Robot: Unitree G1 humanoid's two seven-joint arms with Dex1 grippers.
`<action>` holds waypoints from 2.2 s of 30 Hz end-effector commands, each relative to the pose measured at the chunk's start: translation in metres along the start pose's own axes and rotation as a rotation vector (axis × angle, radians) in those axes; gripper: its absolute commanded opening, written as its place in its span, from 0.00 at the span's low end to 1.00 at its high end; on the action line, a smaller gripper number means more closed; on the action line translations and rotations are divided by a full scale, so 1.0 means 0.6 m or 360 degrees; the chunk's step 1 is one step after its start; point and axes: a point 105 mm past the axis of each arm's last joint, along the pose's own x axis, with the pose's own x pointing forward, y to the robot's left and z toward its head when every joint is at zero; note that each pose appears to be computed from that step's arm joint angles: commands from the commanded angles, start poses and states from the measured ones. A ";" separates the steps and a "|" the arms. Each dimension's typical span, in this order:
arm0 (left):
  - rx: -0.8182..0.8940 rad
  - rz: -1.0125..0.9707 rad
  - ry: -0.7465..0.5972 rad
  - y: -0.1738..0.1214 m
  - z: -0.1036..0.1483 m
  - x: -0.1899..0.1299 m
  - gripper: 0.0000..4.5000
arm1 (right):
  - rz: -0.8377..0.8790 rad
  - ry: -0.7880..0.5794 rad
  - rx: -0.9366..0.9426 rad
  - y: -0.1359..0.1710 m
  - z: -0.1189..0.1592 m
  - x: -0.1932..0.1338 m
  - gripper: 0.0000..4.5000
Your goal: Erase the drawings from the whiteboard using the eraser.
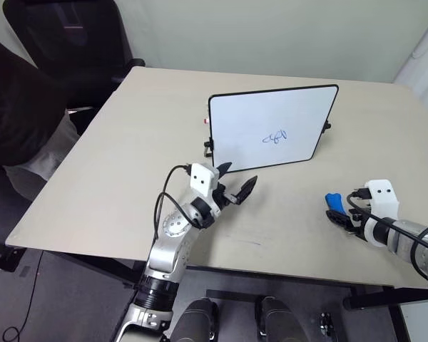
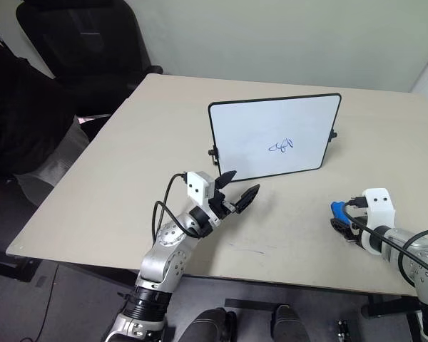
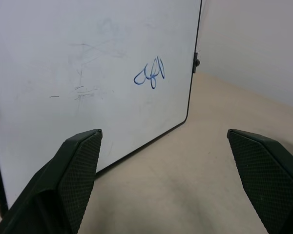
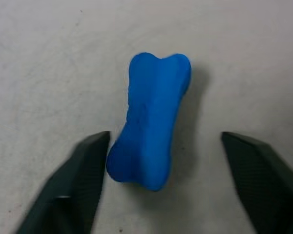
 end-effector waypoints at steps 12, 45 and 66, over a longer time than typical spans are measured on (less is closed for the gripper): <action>0.0019 -0.0021 -0.0079 -0.010 0.022 0.003 1.00 | 0.0095 -0.0112 -0.0117 0.023 0.028 -0.016 0.09; 0.0029 -0.0006 -0.0094 0.003 0.032 0.002 1.00 | 0.0418 -0.0687 -0.0622 0.236 0.213 0.086 0.08; 0.0044 0.0008 -0.0097 0.007 0.034 0.000 1.00 | -0.0111 -0.0714 -0.0192 0.125 0.276 0.122 0.08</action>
